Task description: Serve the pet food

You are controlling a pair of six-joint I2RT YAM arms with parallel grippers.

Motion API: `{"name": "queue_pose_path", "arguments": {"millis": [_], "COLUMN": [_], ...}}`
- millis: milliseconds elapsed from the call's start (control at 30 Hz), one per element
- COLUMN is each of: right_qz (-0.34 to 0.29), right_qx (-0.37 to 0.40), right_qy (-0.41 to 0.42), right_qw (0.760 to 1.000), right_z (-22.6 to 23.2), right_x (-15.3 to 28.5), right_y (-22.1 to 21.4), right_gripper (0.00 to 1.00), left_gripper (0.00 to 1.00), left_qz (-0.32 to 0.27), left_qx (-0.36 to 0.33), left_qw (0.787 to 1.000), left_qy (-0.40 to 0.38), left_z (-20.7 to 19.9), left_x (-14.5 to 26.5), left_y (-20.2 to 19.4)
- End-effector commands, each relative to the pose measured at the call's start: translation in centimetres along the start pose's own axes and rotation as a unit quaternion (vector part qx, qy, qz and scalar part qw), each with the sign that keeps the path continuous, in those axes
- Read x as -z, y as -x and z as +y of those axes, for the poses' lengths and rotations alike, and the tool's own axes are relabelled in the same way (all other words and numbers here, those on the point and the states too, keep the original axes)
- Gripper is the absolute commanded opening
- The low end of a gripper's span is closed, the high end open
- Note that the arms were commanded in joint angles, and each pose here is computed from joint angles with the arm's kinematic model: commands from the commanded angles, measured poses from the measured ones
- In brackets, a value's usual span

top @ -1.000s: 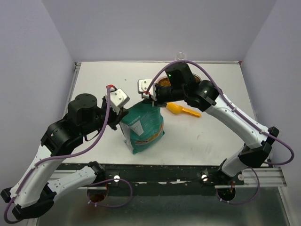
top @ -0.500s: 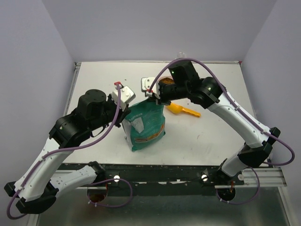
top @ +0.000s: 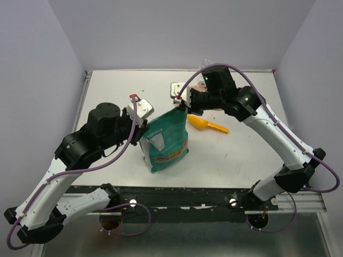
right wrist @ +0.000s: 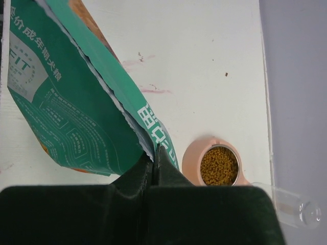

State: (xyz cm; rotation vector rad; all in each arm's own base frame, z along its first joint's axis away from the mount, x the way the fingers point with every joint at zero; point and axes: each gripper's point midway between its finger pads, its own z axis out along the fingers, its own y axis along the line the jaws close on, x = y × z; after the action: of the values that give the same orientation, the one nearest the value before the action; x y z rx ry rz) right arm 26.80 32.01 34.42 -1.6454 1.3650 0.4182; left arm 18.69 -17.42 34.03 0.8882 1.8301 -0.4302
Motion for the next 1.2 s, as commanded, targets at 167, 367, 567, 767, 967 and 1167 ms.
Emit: {"name": "queue_pose_path", "arguments": {"millis": [167,367,567,767,967,1167], "right_qz": [-0.022,-0.049,-0.075,-0.108,-0.143,-0.174], "right_qx": [-0.004,-0.006,-0.011,-0.007,-0.005,-0.015], "right_qy": [-0.088,-0.078,-0.125,-0.157,-0.181,-0.206], "right_qw": [0.996,0.996,0.989,0.982,0.973,0.963], "right_z": [-4.2,-4.1,-6.6,-9.8,-13.2,-16.2], "right_x": [2.1,1.5,0.9,-0.9,-3.4,-5.9], "right_y": [1.3,2.4,3.5,5.6,7.5,8.8], "right_gripper": [0.01,0.00,0.00,0.01,0.01,0.01], "left_gripper": [0.37,0.05,0.00,0.00,0.00,0.00], "left_qz": [-0.016,0.004,-0.003,-0.037,-0.062,-0.076], "left_qx": [0.016,-0.004,-0.012,0.000,0.017,0.030], "left_qw": [1.000,0.999,0.996,0.990,0.988,0.983], "left_qy": [0.004,0.049,0.087,0.136,0.137,0.167], "left_z": [0.3,2.2,3.6,5.3,5.3,6.7], "left_x": [-0.8,-1.6,-0.6,1.9,2.4,2.4], "left_y": [2.4,2.5,2.8,4.3,5.4,6.5]}}
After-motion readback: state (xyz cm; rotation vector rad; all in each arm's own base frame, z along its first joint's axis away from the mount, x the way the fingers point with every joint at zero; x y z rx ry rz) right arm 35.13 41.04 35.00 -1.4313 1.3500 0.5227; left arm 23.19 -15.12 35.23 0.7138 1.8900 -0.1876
